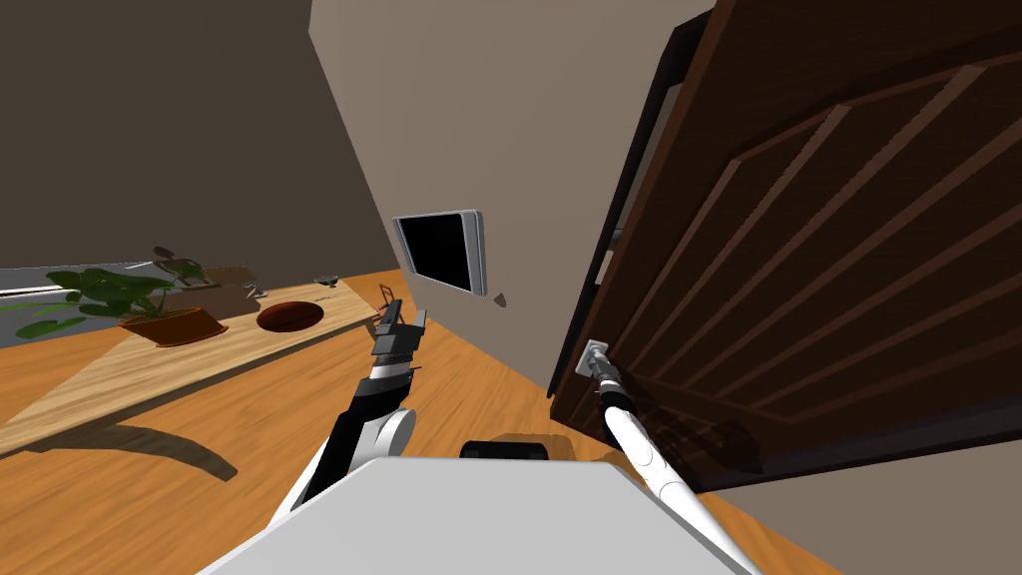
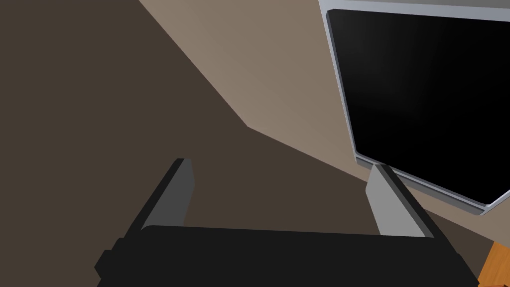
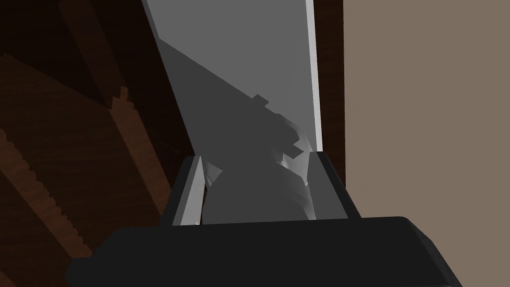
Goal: Pull the door open
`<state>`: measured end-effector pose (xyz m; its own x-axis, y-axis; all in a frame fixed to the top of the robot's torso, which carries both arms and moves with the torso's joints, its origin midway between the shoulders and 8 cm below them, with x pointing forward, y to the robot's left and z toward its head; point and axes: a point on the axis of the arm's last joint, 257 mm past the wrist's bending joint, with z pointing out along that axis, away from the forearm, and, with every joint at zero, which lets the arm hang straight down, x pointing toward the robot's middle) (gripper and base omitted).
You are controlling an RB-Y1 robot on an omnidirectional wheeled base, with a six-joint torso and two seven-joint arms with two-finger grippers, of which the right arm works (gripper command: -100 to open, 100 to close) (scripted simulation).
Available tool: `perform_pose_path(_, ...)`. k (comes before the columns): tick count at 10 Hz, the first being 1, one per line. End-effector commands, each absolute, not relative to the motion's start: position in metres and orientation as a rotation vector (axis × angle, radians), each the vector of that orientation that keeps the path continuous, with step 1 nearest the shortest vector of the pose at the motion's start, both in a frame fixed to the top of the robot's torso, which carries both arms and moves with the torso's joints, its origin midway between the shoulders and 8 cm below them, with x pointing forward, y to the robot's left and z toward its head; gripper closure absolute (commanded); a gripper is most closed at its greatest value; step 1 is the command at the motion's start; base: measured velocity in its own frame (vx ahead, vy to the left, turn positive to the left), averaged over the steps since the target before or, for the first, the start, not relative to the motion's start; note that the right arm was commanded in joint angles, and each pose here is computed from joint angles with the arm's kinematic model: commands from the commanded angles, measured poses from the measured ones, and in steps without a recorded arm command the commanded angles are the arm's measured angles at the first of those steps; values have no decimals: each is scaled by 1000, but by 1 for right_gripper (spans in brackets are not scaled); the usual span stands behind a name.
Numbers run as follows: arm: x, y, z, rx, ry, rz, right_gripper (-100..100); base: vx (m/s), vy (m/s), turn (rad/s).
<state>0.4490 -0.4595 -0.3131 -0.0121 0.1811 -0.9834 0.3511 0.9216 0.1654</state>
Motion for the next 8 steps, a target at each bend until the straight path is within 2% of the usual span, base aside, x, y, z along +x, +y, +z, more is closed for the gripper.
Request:
perform_pose_path(1, 447, -461, -321, 463, 1605, -118, 100, -46, -3, 12)
perform_pose_path(8, 451, -461, -346, 701, 1623, 51, 100, -44, -9, 18)
